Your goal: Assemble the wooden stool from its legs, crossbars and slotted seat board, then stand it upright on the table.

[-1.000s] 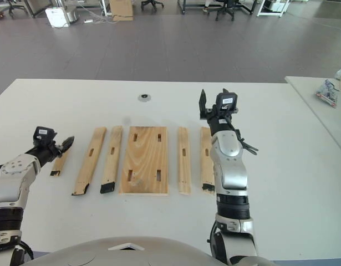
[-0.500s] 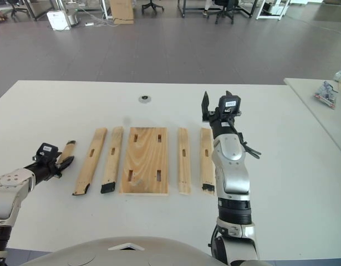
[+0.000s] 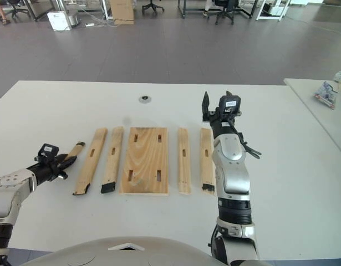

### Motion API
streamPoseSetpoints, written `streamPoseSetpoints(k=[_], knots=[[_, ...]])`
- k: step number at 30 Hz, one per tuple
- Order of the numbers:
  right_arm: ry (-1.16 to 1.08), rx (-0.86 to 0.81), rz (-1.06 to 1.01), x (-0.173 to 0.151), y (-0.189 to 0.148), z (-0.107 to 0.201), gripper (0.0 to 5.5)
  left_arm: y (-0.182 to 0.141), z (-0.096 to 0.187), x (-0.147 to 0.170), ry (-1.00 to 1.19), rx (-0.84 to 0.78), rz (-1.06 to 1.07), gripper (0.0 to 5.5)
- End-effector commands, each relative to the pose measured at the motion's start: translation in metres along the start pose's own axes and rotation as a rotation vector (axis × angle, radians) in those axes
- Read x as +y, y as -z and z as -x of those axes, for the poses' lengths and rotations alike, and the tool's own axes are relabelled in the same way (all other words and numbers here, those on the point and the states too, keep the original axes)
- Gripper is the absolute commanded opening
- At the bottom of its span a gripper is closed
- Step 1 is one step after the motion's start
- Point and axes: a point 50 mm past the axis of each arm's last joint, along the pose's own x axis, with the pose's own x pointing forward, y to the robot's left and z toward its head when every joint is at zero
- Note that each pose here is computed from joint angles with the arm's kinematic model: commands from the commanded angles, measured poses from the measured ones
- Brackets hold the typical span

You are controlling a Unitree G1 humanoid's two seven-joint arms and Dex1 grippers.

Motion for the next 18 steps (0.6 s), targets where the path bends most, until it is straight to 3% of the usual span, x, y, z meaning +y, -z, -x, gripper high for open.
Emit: streamPoseSetpoints(k=[1,2,4,11,15,18], knots=[[-0.050,-0.071,-0.067,0.008,-0.029,-0.011,3.39,-0.139,0.020,-0.010,0.315,-0.723,0.517,1.28],[-0.073,-0.097,-0.096,0.012,-0.039,-0.014,3.39,-0.170,0.035,-0.022,0.506,-0.912,0.642,1.28],[-0.108,-0.134,-0.129,0.015,-0.054,-0.018,3.39,-0.194,0.050,-0.039,0.756,-1.072,0.799,1.28],[-0.244,-0.197,-0.371,0.035,-0.098,-0.022,3.39,-0.223,0.082,-0.094,1.302,-1.283,1.225,1.28],[-0.337,-0.195,-0.428,0.046,-0.115,-0.020,3.39,-0.222,0.087,-0.108,1.321,-1.248,1.257,1.28],[-0.428,-0.210,-0.451,0.055,-0.131,-0.015,3.39,-0.212,0.067,-0.113,1.036,-1.024,0.918,1.28]])
